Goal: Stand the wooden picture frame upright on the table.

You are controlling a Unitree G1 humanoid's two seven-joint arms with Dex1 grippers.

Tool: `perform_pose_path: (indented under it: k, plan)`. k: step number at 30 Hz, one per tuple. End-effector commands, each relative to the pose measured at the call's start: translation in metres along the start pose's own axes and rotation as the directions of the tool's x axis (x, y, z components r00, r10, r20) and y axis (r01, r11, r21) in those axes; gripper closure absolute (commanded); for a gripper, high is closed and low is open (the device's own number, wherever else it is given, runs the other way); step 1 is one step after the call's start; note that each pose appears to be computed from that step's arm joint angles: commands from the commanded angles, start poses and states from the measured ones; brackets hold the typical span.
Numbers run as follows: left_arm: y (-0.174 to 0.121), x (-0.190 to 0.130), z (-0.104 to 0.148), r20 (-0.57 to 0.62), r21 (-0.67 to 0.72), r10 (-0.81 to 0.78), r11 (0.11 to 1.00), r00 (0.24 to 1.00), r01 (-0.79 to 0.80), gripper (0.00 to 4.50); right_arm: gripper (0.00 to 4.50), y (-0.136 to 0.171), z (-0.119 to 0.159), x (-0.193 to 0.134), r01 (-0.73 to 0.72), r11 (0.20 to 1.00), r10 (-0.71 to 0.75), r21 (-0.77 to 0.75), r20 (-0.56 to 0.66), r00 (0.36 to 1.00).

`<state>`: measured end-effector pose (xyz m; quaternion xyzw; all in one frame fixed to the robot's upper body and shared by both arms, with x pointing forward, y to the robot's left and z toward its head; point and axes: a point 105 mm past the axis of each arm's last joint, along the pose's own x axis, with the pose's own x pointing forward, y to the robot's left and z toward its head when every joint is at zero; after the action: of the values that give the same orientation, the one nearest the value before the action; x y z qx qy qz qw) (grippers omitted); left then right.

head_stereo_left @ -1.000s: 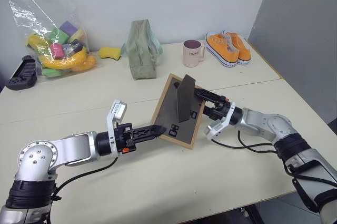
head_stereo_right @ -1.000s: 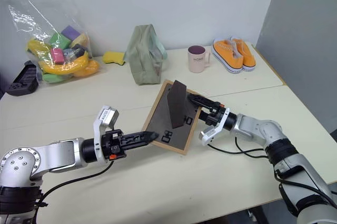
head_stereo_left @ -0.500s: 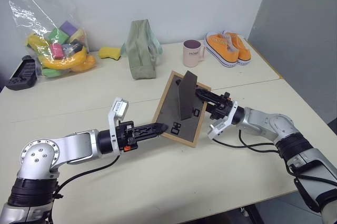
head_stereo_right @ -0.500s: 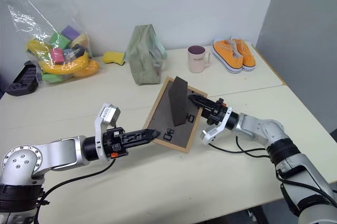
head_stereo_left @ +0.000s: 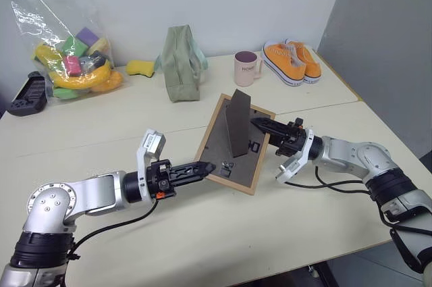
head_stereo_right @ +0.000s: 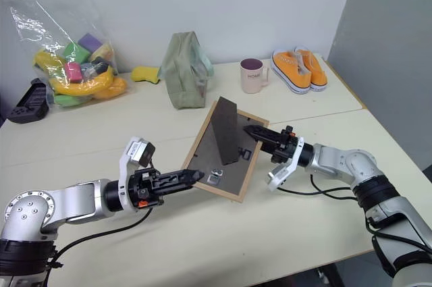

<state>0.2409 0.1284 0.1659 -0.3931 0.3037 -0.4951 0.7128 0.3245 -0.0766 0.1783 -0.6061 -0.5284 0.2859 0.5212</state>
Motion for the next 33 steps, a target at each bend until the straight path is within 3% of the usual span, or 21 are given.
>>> perform_pose_path:
  k: [1, 10, 12, 22, 23, 26, 29, 33]
  plan:
    - [0.000, -0.009, 0.008, 0.017, 0.045, 0.061, 0.997, 0.998, -0.062, 3.22, 3.10, -0.007, -0.012, -0.007, 0.012, 1.000, -0.012, 0.002, -0.060, 0.998]
    - [-0.002, -0.011, 0.010, 0.024, 0.054, 0.063, 0.996, 0.998, -0.064, 3.22, 3.10, -0.007, -0.008, -0.003, 0.022, 1.000, -0.021, 0.008, -0.053, 0.998]
    - [-0.002, -0.012, 0.011, 0.031, 0.053, 0.061, 0.997, 0.998, -0.062, 2.52, 3.10, -0.006, -0.008, -0.002, 0.020, 1.000, -0.020, 0.008, -0.054, 0.998]
    - [-0.008, -0.013, 0.011, 0.032, 0.083, 0.036, 0.996, 0.999, -0.038, 0.63, 3.10, -0.006, -0.010, -0.003, 0.014, 1.000, -0.013, 0.016, -0.059, 0.998]
    - [-0.010, -0.013, 0.012, 0.036, 0.097, 0.034, 0.995, 0.999, -0.038, 0.63, 3.10, -0.006, -0.010, -0.003, 0.014, 1.000, -0.013, 0.019, -0.060, 0.998]
    - [-0.020, -0.017, 0.024, 0.109, 0.241, 0.022, 0.969, 0.994, -0.048, 0.63, 3.10, -0.007, -0.011, -0.002, 0.029, 0.998, -0.025, 0.064, -0.071, 0.997]
    - [-0.031, -0.030, 0.045, 0.272, 0.403, 0.003, 0.908, 0.962, -0.117, 0.63, 3.10, -0.010, -0.012, 0.001, 0.069, 0.984, -0.055, 0.163, -0.088, 0.995]
    - [-0.047, -0.040, 0.037, 0.342, 0.546, -0.053, 0.824, 0.938, -0.153, 0.63, 3.10, -0.012, -0.011, 0.011, 0.133, 0.910, -0.099, 0.393, -0.107, 0.989]
